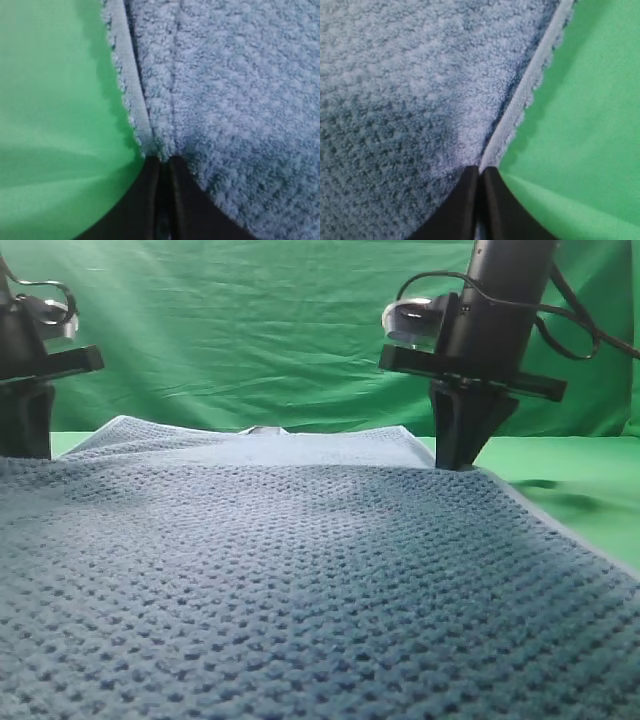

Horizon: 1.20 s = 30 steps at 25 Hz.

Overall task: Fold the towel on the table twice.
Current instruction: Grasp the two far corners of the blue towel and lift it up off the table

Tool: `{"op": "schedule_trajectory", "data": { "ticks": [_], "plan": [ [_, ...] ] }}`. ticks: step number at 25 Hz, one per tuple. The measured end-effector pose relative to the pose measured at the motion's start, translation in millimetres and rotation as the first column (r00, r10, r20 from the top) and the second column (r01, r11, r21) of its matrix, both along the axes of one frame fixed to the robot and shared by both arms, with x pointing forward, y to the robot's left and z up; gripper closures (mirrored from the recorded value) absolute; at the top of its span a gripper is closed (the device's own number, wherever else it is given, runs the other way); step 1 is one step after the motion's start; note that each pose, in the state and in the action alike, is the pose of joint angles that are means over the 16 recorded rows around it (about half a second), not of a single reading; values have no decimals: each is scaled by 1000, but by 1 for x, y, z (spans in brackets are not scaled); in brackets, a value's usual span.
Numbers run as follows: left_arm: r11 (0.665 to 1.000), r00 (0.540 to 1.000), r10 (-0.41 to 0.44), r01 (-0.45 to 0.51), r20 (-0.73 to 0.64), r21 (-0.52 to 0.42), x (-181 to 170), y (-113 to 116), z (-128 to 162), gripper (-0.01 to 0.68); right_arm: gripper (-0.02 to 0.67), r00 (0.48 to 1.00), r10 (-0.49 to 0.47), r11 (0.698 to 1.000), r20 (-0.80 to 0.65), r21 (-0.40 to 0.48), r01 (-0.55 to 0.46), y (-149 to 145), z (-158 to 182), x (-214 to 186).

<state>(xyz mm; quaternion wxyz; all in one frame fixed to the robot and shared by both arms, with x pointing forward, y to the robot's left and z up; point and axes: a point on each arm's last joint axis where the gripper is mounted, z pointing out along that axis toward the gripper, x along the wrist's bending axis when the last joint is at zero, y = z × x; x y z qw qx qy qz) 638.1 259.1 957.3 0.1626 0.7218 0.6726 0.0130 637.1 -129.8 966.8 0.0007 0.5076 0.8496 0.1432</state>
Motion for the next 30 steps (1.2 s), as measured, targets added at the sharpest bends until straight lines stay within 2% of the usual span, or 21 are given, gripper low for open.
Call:
{"op": "schedule_trajectory", "data": {
  "ticks": [5,9,17,23,30],
  "plan": [
    [1000,999,-27,27,21,-16,5,-2,39,673,649,996,-1,1000,94,26,-2,1,40,4],
    [999,995,-40,43,90,-24,6,-3,80,673,649,980,-4,999,198,54,-6,0,81,5],
    [997,948,-31,52,316,-57,6,-6,161,673,649,896,-40,991,442,130,-19,-1,157,7],
    [988,857,24,59,515,-143,14,-11,206,673,649,776,-106,979,621,204,-30,-3,201,12],
    [963,676,132,85,725,-255,25,-16,242,673,649,588,-218,955,779,295,-37,-11,234,24]
  ]
}}
